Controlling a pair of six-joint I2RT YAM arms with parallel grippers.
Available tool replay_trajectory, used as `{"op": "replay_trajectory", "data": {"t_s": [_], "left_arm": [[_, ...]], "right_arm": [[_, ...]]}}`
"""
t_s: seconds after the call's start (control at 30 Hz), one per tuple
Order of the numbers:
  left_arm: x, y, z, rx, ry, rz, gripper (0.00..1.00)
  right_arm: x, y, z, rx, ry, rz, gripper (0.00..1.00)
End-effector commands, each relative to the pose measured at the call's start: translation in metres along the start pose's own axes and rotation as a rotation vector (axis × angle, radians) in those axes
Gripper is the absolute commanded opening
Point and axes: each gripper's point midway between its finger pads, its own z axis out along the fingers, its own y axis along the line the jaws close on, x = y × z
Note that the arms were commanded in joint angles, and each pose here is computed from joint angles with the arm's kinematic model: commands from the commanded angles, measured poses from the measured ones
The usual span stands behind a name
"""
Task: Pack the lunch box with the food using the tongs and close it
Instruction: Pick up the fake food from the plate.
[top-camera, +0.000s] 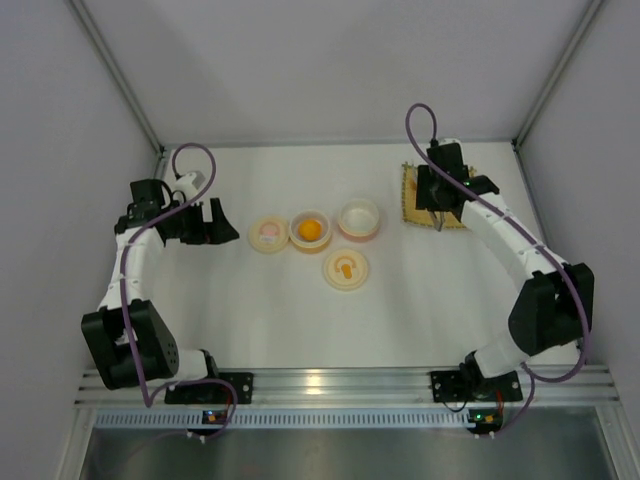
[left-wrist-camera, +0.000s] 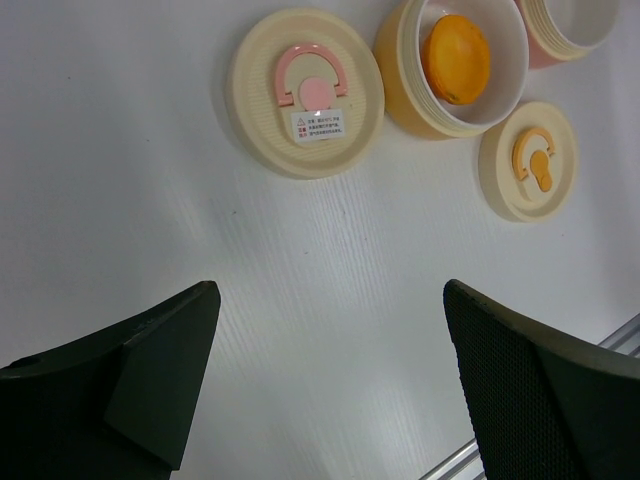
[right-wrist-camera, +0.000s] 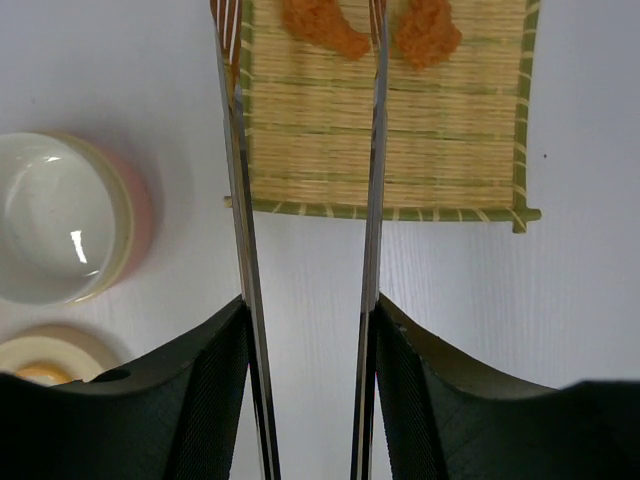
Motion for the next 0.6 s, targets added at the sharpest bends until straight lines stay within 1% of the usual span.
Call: {"op": "replay_trajectory", "data": {"t_s": [0.0,0.13,0.3,0.57], "left_arm": [[-0.015,-0.004,-0.003,0.027,-0.035,0.032,0.98],[-0.014,-0.002,0.001,0.033,-0.032,0.022,0.98],[-0.013,0.001,0.006,0.042,-0.021,-0.002,0.98],[-0.012,0.002,0.006,0.031,-0.021,0.000,0.98]], "right_arm": [[0.001,-0.028,0.008,0.063,0.023,0.067,0.48],[0.010,-0.046,0.021,0.107,0.064,0.097,0.48],[0.019,-0.056,0.033,0.125,0.109,0.120,0.48],[0.020,-0.066,0.043,0.140,0.132,0.131,0.54]]}}
